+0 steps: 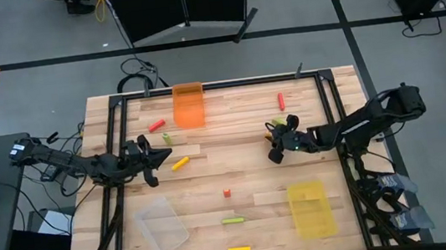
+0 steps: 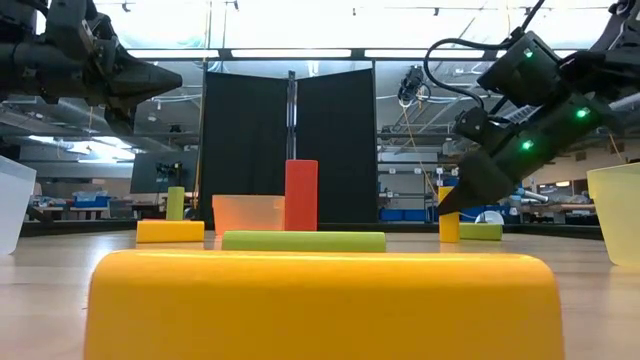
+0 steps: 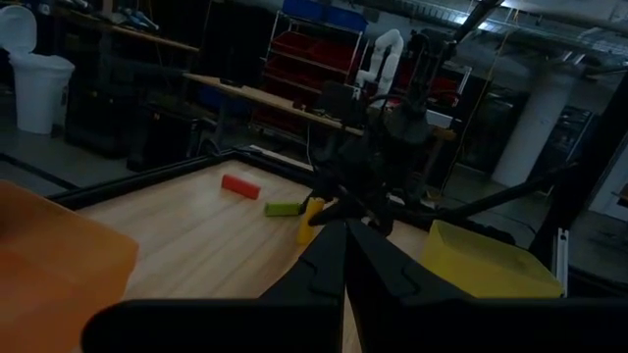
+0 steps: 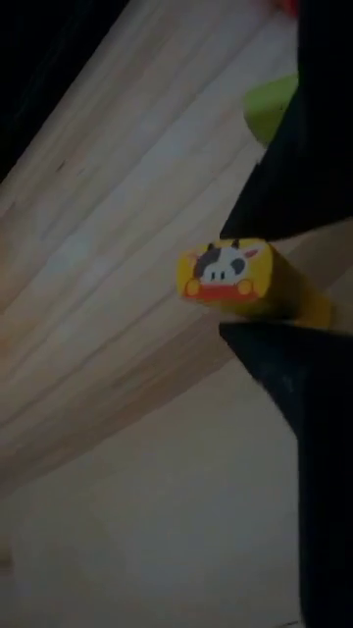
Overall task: Sort blocks
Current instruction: Put the right yellow block into the yellow bin
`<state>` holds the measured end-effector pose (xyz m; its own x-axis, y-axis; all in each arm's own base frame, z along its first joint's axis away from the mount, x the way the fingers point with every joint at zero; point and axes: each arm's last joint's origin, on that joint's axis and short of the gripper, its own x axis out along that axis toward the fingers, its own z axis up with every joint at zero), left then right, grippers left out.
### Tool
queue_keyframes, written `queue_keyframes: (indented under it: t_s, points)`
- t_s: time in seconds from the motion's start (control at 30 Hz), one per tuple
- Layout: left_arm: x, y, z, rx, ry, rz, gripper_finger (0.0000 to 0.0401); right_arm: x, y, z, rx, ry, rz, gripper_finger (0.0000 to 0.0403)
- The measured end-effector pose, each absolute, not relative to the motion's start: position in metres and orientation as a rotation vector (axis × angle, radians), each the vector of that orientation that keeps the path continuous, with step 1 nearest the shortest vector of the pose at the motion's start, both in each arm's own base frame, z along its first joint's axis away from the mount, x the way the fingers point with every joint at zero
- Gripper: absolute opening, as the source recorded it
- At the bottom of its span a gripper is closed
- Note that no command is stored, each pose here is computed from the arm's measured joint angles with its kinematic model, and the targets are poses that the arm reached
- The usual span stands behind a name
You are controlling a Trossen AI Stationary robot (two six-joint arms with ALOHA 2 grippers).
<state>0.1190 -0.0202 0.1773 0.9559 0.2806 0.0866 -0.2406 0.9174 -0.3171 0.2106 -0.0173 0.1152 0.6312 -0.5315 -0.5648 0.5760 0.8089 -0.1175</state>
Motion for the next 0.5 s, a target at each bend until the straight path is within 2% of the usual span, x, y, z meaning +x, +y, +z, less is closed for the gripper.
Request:
queue_keyframes:
  t_s: [0.1, 0.37, 0.5]
  points:
    - [0.119, -0.02, 0.177, -0.309, -0.131, 0.269, 0.0017, 0.211, -0.017, 0.116, 0.08, 0.61, -0.634, 0.0072]
    - [0.119, -0.02, 0.177, -0.318, -0.133, 0.269, 0.0017, 0.211, -0.01, 0.134, 0.096, 0.515, -0.59, 0.0071]
    - [0.119, -0.02, 0.177, -0.341, -0.136, 0.267, 0.0017, 0.207, 0.005, 0.155, 0.103, 0.443, -0.398, 0.0071]
